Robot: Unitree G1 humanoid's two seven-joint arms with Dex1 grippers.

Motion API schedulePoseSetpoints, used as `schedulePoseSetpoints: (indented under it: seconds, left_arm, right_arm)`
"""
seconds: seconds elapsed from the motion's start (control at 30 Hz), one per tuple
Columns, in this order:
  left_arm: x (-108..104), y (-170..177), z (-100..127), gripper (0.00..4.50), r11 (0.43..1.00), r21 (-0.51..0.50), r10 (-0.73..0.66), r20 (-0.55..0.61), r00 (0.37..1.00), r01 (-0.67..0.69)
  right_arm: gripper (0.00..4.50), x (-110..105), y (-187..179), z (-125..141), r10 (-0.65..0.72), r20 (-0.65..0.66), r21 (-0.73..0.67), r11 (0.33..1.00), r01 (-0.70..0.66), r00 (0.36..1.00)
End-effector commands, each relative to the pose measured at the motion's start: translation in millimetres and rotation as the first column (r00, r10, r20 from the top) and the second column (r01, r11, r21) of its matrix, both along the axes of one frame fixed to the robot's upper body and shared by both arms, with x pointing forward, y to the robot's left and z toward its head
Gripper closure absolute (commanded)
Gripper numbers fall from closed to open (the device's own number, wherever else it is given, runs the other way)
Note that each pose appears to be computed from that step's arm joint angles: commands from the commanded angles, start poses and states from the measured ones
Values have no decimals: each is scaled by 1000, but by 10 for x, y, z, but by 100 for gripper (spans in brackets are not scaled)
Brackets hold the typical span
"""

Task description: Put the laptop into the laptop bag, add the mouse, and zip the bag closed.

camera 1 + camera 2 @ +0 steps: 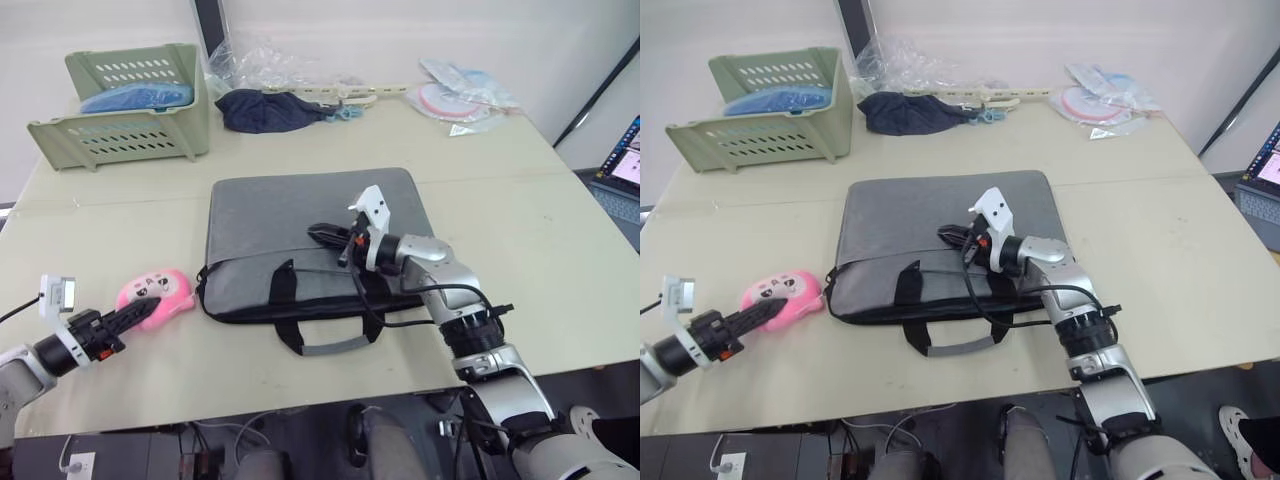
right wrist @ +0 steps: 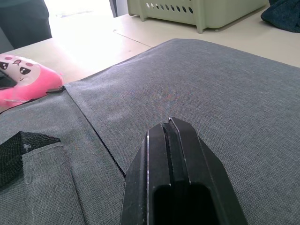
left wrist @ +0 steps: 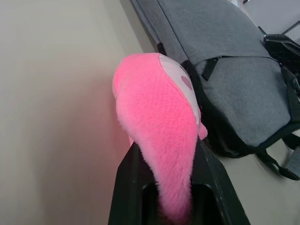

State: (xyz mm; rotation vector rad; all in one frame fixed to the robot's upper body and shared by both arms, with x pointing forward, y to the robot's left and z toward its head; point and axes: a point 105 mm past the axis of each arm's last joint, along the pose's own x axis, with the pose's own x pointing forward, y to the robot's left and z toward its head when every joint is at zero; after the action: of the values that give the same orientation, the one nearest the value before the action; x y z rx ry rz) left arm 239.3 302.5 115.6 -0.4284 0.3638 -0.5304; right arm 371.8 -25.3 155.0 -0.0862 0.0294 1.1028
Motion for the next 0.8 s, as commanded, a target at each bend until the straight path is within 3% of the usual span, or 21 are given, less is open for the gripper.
schedulePoseSetpoints:
  seconds: [0.03,0.33,0.8]
  left_arm:
    - [-62,-22,104,448,1000,10,-16,21,1000,16]
    - [-157,-220,53,448,997,-4,-73,-10,997,73]
    - [-531,-429,-28,448,979,-57,-202,-131,971,196]
  right_arm:
    - [450,-28,-49,-433,-23,-130,-83,996,12,991]
    - [450,-37,-59,-577,-33,-167,-115,993,14,985]
    - [450,-8,-53,-643,-42,-178,-135,991,18,983]
